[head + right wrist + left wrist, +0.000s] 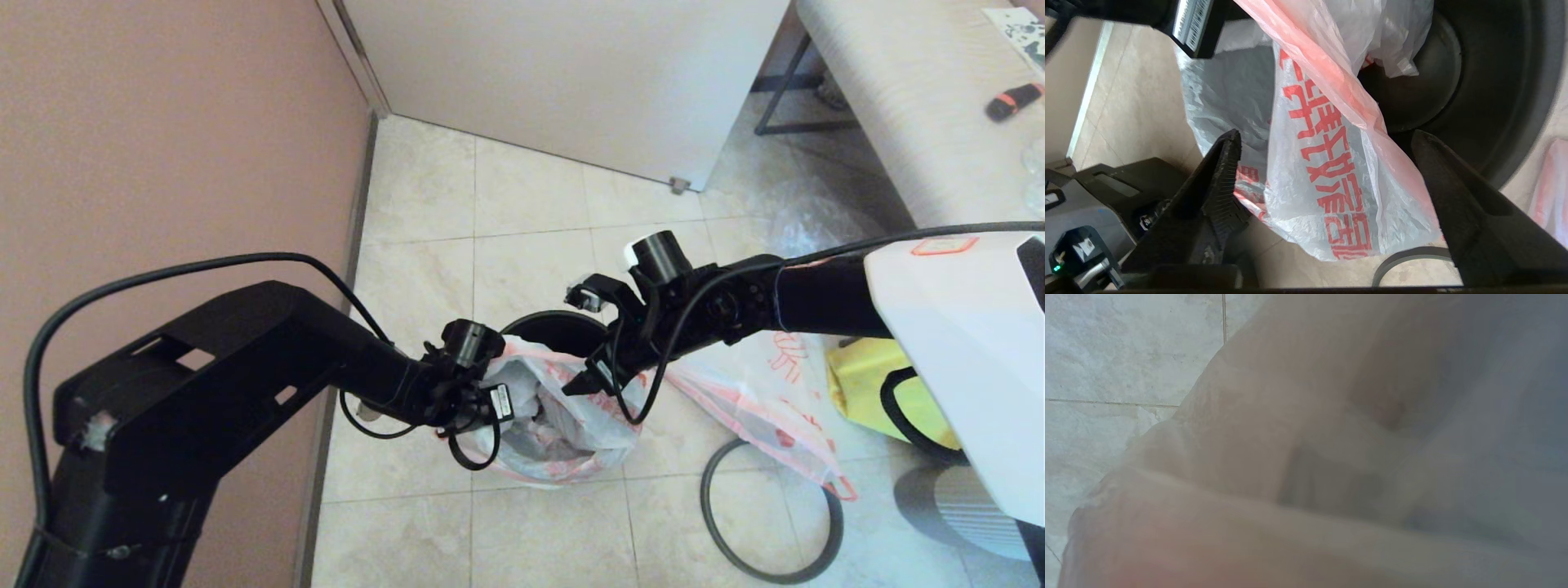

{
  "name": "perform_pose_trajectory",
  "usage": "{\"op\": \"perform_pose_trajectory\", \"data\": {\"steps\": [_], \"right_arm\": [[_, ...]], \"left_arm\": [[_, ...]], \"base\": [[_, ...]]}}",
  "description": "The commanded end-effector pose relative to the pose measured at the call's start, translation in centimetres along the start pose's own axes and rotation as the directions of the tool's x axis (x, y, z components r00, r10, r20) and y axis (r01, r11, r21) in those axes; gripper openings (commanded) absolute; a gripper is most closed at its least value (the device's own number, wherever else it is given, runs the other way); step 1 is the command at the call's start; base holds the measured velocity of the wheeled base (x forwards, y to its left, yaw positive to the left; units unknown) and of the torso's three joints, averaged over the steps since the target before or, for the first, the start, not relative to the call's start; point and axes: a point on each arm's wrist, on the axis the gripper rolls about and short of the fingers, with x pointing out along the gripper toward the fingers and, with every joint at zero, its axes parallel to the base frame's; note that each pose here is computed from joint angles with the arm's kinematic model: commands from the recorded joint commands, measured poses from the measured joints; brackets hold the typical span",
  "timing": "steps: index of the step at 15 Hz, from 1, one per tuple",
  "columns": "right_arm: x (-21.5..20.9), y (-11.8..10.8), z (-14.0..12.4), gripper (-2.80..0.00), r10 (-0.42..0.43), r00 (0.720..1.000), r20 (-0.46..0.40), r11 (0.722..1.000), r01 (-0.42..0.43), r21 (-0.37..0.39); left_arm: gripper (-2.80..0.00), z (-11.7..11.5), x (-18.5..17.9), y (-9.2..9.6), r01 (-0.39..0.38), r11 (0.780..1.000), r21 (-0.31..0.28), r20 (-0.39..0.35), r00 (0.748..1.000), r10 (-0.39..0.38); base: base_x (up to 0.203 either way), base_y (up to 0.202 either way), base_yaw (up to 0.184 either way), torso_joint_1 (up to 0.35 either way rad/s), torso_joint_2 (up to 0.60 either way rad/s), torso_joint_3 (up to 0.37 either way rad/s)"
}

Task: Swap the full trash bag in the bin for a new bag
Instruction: Put the new garbage bag on the trash can

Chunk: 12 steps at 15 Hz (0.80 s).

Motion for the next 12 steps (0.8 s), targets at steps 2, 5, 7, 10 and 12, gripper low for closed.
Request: {"op": "perform_pose_trajectory", "data": {"steps": [2, 5, 7, 10, 12], "right_arm": [[1.25, -0.22, -0.28, 0.00, 0.006, 1.000, -0.015, 1.000, -0.006, -0.003], [1.63, -0.32, -0.45, -1.64, 0.011, 0.999, -0.031, 1.000, -0.012, -0.017], [1.62, -0.30, -0.49, -2.80, 0.012, 0.999, -0.035, 1.000, -0.013, -0.016], [1.42, -0.29, -0.37, -2.80, 0.009, 0.999, -0.031, 1.000, -0.010, -0.016], [0.73, -0.53, 0.04, -2.80, -0.001, 1.000, -0.008, 1.000, 0.001, -0.017]], "left_arm": [[-2.80, -0.25, 0.41, 0.07, -0.006, 1.000, -0.002, -0.008, 1.000, 0.006], [-2.80, -0.27, 0.43, 0.07, -0.006, 1.000, -0.002, -0.008, 1.000, 0.006], [-2.80, -0.25, 0.41, 0.07, -0.006, 1.000, -0.002, -0.008, 1.000, 0.006], [-2.80, -0.32, 0.41, 0.03, -0.006, 1.000, 0.000, -0.009, 1.000, 0.006], [-2.80, -0.32, 0.41, 0.03, -0.006, 1.000, 0.000, -0.009, 1.000, 0.006]], "base": [[0.000, 0.000, 0.000, 0.000, 0.00, 0.000], [0.000, 0.000, 0.000, 0.000, 0.00, 0.000], [0.000, 0.000, 0.000, 0.000, 0.00, 0.000], [0.000, 0.000, 0.000, 0.000, 0.00, 0.000], [0.000, 0.000, 0.000, 0.000, 0.00, 0.000]]}}
